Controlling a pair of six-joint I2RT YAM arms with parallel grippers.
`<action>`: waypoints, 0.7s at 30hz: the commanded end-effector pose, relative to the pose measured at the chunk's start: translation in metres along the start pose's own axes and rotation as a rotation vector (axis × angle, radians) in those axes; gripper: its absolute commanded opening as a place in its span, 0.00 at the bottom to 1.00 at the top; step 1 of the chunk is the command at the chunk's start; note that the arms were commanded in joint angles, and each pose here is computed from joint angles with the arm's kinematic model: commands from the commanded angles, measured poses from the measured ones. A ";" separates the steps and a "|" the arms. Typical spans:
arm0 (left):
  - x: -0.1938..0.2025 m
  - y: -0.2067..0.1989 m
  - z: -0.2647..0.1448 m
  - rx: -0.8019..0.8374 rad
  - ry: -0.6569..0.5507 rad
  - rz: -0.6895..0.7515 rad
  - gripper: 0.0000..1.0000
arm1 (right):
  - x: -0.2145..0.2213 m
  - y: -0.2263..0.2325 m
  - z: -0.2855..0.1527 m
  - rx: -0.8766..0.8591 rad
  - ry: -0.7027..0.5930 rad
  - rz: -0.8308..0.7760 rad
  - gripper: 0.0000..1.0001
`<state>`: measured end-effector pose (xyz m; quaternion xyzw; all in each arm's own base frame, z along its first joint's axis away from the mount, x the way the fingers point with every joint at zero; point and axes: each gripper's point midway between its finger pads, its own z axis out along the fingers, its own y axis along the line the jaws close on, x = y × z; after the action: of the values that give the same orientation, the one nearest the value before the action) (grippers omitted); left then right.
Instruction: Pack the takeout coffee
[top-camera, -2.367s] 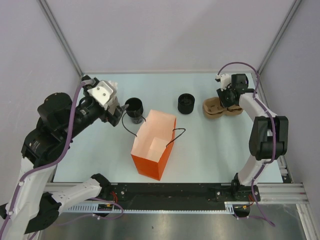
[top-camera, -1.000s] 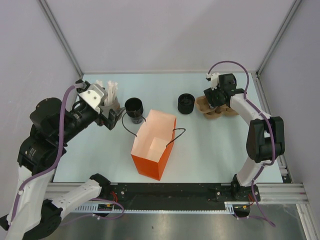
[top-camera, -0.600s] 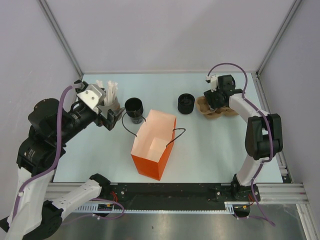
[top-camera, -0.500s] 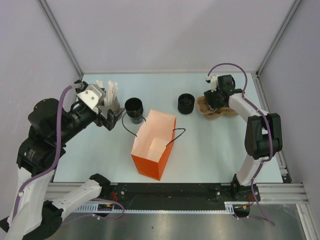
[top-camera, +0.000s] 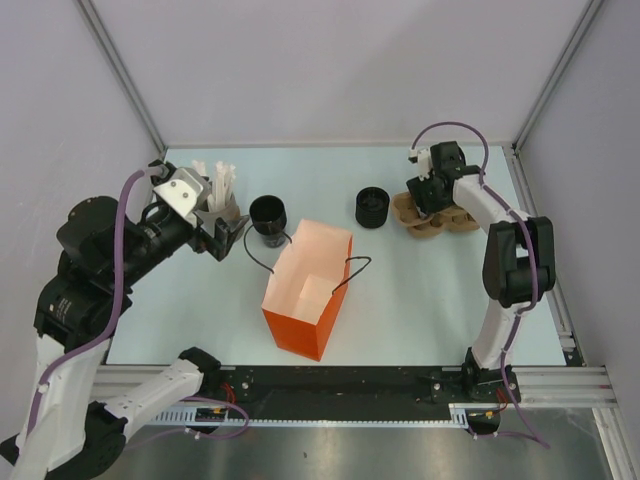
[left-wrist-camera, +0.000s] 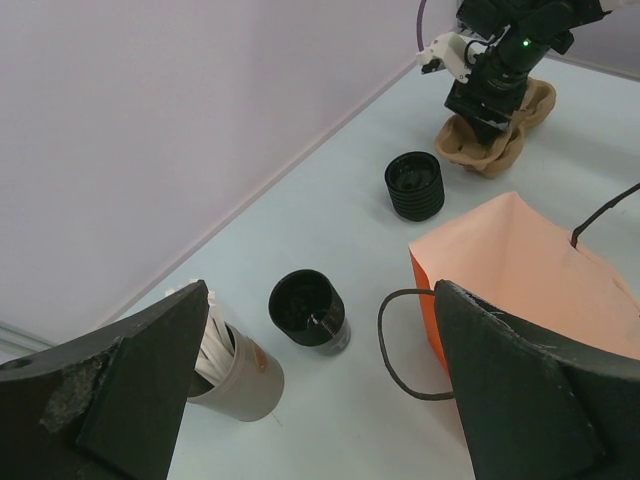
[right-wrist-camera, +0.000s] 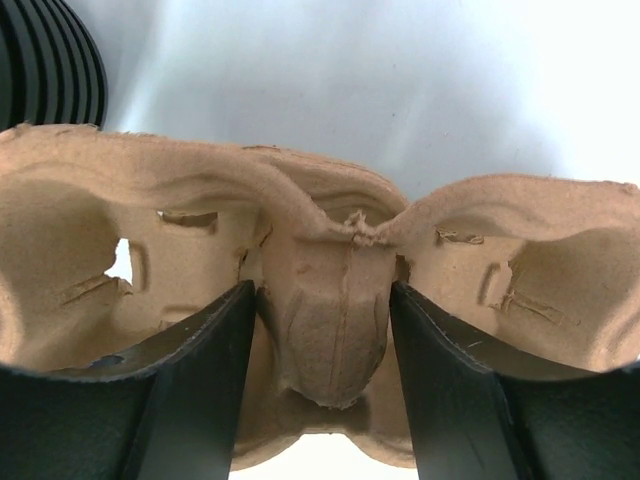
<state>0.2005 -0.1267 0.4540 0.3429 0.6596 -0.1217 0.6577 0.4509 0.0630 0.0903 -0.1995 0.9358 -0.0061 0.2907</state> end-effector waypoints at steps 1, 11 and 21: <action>-0.003 0.000 -0.001 -0.004 -0.021 -0.015 1.00 | 0.001 -0.003 -0.003 -0.013 0.078 0.021 0.63; -0.003 0.003 -0.002 -0.013 -0.021 -0.017 1.00 | -0.016 -0.009 -0.012 -0.046 0.131 0.054 0.66; -0.003 0.002 -0.006 -0.013 -0.026 -0.021 1.00 | -0.012 -0.002 -0.003 -0.066 0.204 0.079 0.66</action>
<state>0.1996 -0.1224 0.4522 0.3387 0.6612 -0.1193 0.6587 0.4652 0.0624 0.1010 -0.1777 0.9617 0.0153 0.2084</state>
